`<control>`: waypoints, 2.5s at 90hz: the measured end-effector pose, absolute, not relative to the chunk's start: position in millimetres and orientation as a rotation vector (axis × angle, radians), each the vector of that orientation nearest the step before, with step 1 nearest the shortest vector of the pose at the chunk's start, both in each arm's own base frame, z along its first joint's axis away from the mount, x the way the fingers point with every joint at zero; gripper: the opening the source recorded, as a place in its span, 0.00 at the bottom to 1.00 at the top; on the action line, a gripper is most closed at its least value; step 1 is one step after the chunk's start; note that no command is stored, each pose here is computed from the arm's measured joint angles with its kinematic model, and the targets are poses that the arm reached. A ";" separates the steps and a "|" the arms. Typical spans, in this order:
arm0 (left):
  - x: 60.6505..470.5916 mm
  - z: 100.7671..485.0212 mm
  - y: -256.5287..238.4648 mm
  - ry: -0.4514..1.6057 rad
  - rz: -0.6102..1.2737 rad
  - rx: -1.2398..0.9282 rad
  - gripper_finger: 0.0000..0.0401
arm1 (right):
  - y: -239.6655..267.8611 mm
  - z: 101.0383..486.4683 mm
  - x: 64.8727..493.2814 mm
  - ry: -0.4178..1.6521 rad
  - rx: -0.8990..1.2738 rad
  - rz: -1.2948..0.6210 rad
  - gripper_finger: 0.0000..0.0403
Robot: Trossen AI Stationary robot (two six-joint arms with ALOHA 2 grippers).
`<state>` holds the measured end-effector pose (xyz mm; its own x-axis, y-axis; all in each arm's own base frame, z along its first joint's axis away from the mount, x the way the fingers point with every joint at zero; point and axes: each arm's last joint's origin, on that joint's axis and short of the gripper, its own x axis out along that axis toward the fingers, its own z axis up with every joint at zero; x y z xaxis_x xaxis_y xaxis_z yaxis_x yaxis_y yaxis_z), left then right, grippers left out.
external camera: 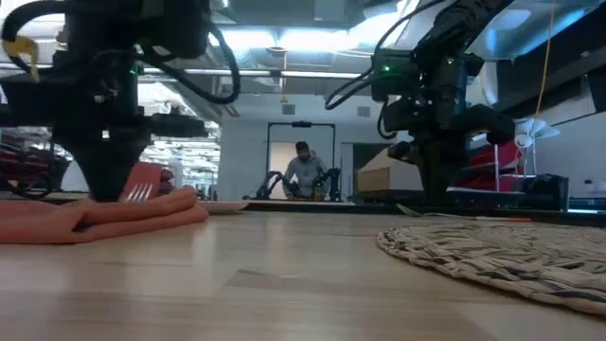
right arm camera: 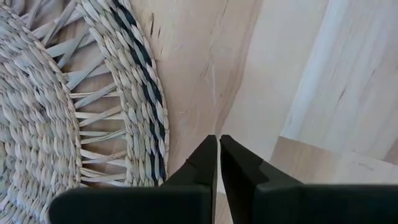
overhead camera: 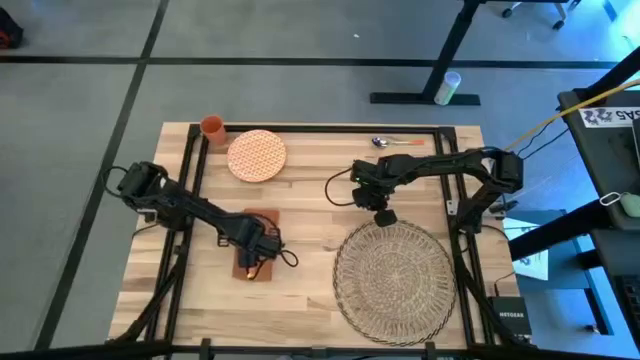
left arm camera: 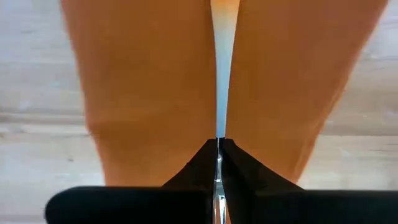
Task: Set table place
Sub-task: Put the orange fork on top of the orange table napkin
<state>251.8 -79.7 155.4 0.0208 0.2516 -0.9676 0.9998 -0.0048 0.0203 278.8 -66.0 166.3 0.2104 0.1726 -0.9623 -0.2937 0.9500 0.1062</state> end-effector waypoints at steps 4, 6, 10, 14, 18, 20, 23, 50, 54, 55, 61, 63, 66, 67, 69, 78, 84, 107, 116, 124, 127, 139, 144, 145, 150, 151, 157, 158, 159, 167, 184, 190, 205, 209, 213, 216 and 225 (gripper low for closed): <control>251.8 155.4 -80.5 1.373 -1.063 1.408 0.00 | -66.0 166.3 278.8 1.320 -0.107 0.325 0.01; 252.1 155.4 -81.4 1.366 -1.062 1.411 0.00 | -66.0 166.3 278.8 1.320 -0.108 0.325 0.01; 253.1 155.3 -82.9 1.351 -1.057 1.416 0.00 | -66.0 166.3 278.8 1.320 -0.107 0.325 0.01; 253.4 155.2 -84.6 1.339 -1.057 1.418 0.00 | -66.0 166.3 278.8 1.320 -0.107 0.325 0.01; 253.2 155.2 -85.3 1.335 -1.059 1.417 0.00 | -66.0 166.3 278.9 1.320 -0.107 0.324 0.01; 253.2 155.2 -85.3 1.335 -1.060 1.415 0.00 | -66.0 166.3 278.9 1.320 -0.107 0.324 0.01; 253.4 155.2 -85.5 1.333 -1.060 1.415 0.00 | -66.0 166.3 278.8 1.320 -0.106 0.324 0.01; 253.3 155.2 -85.5 1.362 -0.993 1.352 0.00 | -66.0 166.3 278.9 1.320 -0.107 0.323 0.01; 253.3 155.2 -85.5 1.367 -0.981 1.342 0.00 | -66.0 166.3 278.9 1.320 -0.107 0.323 0.01; 253.3 155.2 -85.5 1.368 -0.979 1.340 0.00 | -66.0 166.3 278.9 1.320 -0.107 0.323 0.01; 253.3 155.2 -85.5 1.373 -0.967 1.329 0.00 | -66.0 166.3 278.9 1.320 -0.107 0.323 0.01; 253.3 155.2 -85.5 1.373 -0.964 1.327 0.00 | -66.0 166.3 278.9 1.320 -0.107 0.323 0.01; 253.2 155.2 -85.7 1.374 -0.961 1.324 0.00 | -66.0 166.3 278.9 1.320 -0.107 0.323 0.01; 253.2 155.2 -85.8 1.375 -0.960 1.323 0.00 | -66.0 166.3 278.9 1.320 -0.107 0.323 0.01; 253.1 155.2 -86.1 1.375 -0.959 1.322 0.00 | -66.0 166.3 278.9 1.320 -0.107 0.323 0.01; 252.6 155.2 -87.2 1.374 -0.963 1.326 0.00 | -66.0 166.3 278.9 1.320 -0.107 0.323 0.01; 251.8 155.2 -87.6 1.372 -0.983 1.341 0.00 | -66.0 166.3 278.9 1.320 -0.107 0.323 0.01; 245.6 155.7 -85.7 1.396 -1.114 1.419 0.00 | -66.0 166.3 278.9 1.320 -0.107 0.323 0.01; 246.5 155.7 -85.9 1.381 -1.122 1.442 0.00 | -66.0 166.3 278.9 1.320 -0.107 0.323 0.01; 247.5 155.7 -86.2 1.369 -1.122 1.452 0.00 | -66.1 166.3 278.9 1.320 -0.107 0.323 0.01; 248.5 155.6 -86.6 1.359 -1.113 1.452 0.00 | -66.1 166.3 278.9 1.320 -0.106 0.323 0.01; 249.2 155.6 -86.8 1.354 -1.106 1.450 0.00 | -66.0 166.3 278.8 1.320 -0.107 0.324 0.01; 249.4 155.6 -86.9 1.352 -1.103 1.449 0.00 | -66.1 166.3 278.8 1.320 -0.107 0.323 0.01; 249.4 155.6 -86.9 1.352 -1.103 1.449 0.00 | -66.1 166.3 278.8 1.320 -0.107 0.323 0.01; 249.4 155.6 -86.9 1.355 -1.098 1.444 0.00 | -66.1 166.3 278.8 1.321 -0.106 0.324 0.01; 249.3 155.6 -86.9 1.357 -1.096 1.442 0.00 | -66.1 166.3 278.8 1.321 -0.106 0.324 0.01; 249.4 155.6 -86.9 1.362 -1.082 1.431 0.00 | -66.1 166.3 278.8 1.321 -0.107 0.324 0.01; 249.4 155.6 -86.9 1.363 -1.079 1.428 0.00 | -66.1 166.3 278.8 1.321 -0.106 0.324 0.01; 249.4 155.6 -86.9 1.365 -1.076 1.425 0.00 | -66.1 166.3 278.8 1.321 -0.106 0.324 0.01; 249.4 155.6 -86.9 1.372 -1.058 1.409 0.00 | -66.1 166.3 278.8 1.321 -0.106 0.324 0.01; 250.8 155.5 -87.4 1.363 -1.035 1.398 0.00 | -66.0 166.3 278.8 1.321 -0.107 0.324 0.01; 252.7 155.4 -88.2 1.343 -1.024 1.400 0.00 | -66.0 166.3 278.8 1.321 -0.107 0.324 0.01; 253.2 155.4 -88.4 1.330 -1.041 1.418 0.00 | -66.0 166.3 278.8 1.321 -0.107 0.324 0.01; 253.2 155.4 -88.3 1.330 -1.041 1.419 0.00 | -66.0 166.3 278.8 1.321 -0.107 0.324 0.01; 253.0 155.4 -88.3 1.330 -1.046 1.422 0.00 | -66.1 166.3 278.7 1.321 -0.106 0.324 0.01; 252.6 155.4 -88.1 1.330 -1.058 1.430 0.00 | -66.0 166.3 278.8 1.321 -0.106 0.324 0.01; 251.4 155.5 -87.7 1.333 -1.087 1.448 0.00 | -66.0 166.3 278.8 1.321 -0.106 0.324 0.01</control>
<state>251.4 -87.7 155.5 0.0480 0.2445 -0.9685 0.9978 -0.0554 0.0355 278.8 -66.0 166.3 0.2099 0.1723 -0.9624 -0.2924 0.9504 0.1064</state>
